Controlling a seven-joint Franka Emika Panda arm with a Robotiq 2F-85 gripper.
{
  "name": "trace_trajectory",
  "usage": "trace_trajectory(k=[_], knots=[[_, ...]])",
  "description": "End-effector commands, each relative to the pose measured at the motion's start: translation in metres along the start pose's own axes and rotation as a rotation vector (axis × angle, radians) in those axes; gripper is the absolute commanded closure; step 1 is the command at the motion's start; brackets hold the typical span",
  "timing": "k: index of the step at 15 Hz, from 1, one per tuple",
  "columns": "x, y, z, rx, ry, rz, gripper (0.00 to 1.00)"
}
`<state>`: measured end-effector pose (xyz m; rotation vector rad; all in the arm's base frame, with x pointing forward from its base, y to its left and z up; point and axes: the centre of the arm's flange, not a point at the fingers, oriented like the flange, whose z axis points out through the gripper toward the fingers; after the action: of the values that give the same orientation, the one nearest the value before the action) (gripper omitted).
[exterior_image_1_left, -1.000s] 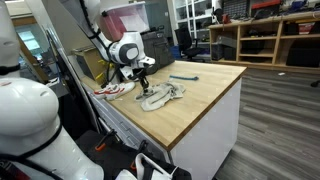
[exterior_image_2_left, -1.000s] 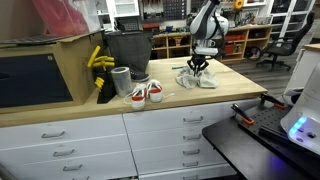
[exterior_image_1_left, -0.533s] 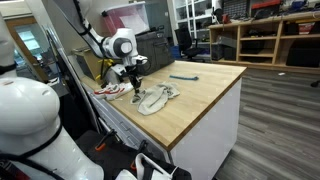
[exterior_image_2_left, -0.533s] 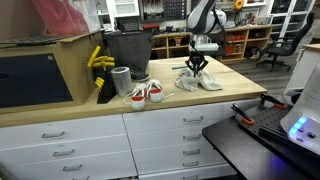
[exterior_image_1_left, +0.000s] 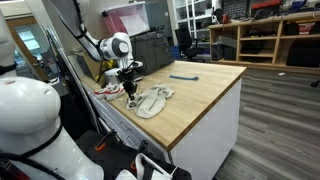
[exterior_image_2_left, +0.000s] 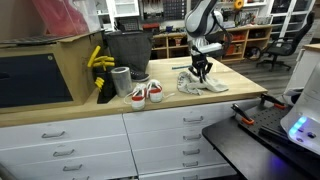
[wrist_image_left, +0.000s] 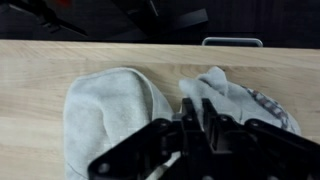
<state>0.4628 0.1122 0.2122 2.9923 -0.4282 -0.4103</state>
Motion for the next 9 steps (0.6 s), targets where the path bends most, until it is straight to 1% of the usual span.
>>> trace_trajectory(k=[1, 2, 3, 4, 7, 8, 9], knots=[[0.014, 0.008, 0.004, -0.045, -0.029, 0.037, 0.54], [0.021, 0.015, 0.003, -0.018, -0.032, 0.068, 0.45], [0.029, 0.022, 0.001, 0.007, -0.038, 0.102, 0.38], [0.039, 0.033, -0.005, 0.053, -0.05, 0.152, 0.3], [0.073, 0.064, -0.011, 0.167, -0.083, 0.298, 0.08], [0.084, 0.074, -0.013, 0.198, -0.09, 0.348, 0.02], [0.096, 0.085, -0.013, 0.224, -0.096, 0.396, 0.0]])
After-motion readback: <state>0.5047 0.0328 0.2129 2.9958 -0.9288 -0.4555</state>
